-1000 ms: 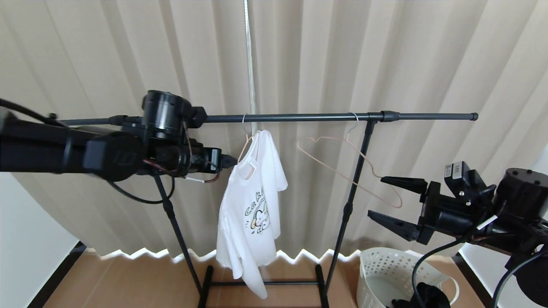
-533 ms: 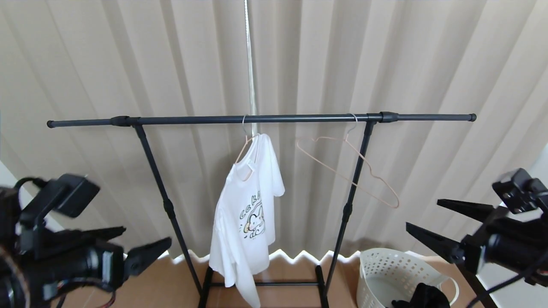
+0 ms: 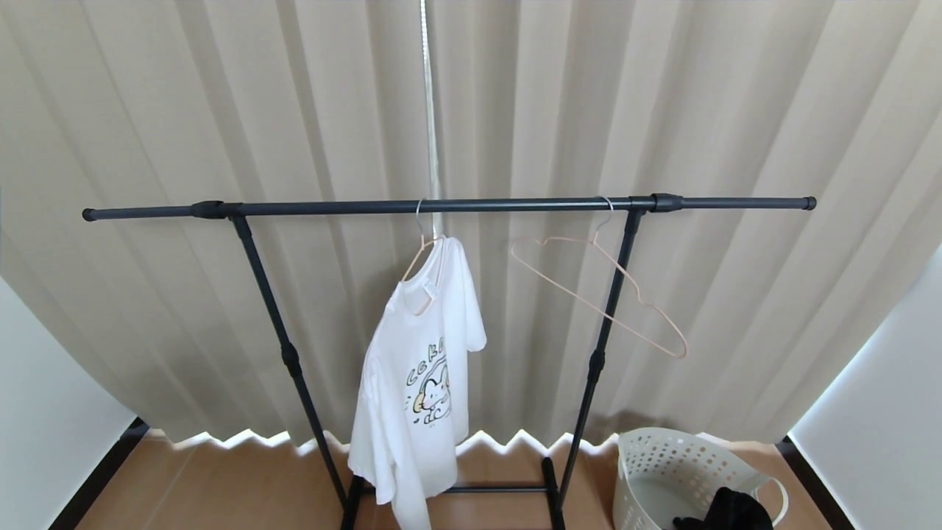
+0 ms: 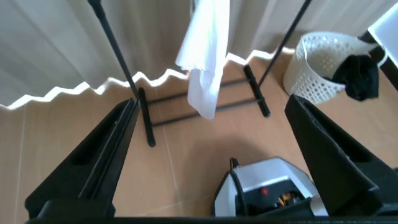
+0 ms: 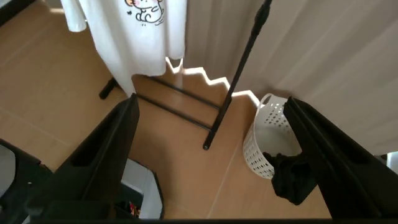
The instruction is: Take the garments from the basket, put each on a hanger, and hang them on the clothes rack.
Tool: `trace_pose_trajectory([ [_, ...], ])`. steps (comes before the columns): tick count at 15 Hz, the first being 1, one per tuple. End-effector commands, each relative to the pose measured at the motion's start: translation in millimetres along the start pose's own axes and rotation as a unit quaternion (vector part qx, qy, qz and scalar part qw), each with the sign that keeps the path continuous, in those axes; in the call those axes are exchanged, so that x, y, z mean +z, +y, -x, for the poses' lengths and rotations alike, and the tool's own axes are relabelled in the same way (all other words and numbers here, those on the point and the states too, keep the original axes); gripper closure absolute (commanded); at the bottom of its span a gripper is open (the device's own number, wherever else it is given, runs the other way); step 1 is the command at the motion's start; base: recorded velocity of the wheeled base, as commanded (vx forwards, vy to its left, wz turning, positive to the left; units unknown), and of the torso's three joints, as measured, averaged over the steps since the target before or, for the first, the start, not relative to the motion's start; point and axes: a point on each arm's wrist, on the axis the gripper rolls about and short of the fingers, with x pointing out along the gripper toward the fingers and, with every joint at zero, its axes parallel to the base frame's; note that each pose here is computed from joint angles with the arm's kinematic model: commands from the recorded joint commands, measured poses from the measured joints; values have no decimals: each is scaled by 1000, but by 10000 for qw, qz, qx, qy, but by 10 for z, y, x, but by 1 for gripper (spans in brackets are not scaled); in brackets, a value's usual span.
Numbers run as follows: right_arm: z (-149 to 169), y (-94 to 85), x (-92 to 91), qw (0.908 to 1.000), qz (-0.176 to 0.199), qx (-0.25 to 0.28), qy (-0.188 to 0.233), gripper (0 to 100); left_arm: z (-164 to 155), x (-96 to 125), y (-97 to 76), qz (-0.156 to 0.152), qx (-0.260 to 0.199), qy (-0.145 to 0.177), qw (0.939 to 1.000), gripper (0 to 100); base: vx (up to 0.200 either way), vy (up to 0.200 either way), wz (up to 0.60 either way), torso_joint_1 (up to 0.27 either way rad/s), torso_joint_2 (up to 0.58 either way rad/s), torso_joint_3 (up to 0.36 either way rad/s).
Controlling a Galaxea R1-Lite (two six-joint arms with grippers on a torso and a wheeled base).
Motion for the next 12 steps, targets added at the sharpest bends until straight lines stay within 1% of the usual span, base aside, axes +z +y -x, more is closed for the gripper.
trace_pose_trajectory([
  [1, 295, 70, -237, 9893, -328, -886, -1113, 0, 143, -85, 1, 10, 529, -859, 9949, 0, 0, 0, 0, 0, 0, 0],
  [2, 297, 79, -239, 9840, -390, -1279, -1182, 0, 186, -105, -7, -110, 762, -1132, 9906, 0, 0, 0, 0, 0, 0, 0],
  [3, 331, 107, -263, 9771, -380, -1502, -1460, 0, 225, -128, -18, -196, 930, -1396, 9856, 0, 0, 0, 0, 0, 0, 0],
  [4, 342, 115, -277, 9749, -316, -1549, -1569, 0, 241, -138, -23, -181, 995, -1507, 9834, 0, 0, 0, 0, 0, 0, 0],
  [5, 343, 114, -276, 9746, -323, -1555, -1577, 0, 254, -147, -32, -149, 1149, -1605, 9802, 0, 0, 0, 0, 0, 0, 0],
  [6, 343, 114, -276, 9746, -323, -1555, -1577, 0, 261, -154, -36, -137, 1156, -1659, 9792, 0, 0, 0, 0, 0, 0, 0],
  [7, 343, 115, -276, 9749, -327, -1532, -1580, 0, 272, -161, -46, -23, 1023, -1771, 9789, 0, 0, 0, 0, 0, 0, 0],
  [8, 342, 115, -276, 9750, -325, -1524, -1581, 0, 275, -164, -54, 2, 888, -1811, 9795, 0, 0, 0, 0, 0, 0, 0],
  [12, 343, 115, -274, 9749, -339, -1523, -1591, 0, 278, -167, -57, -2, 889, -1841, 9789, 0, 0, 0, 0, 0, 0, 0],
])
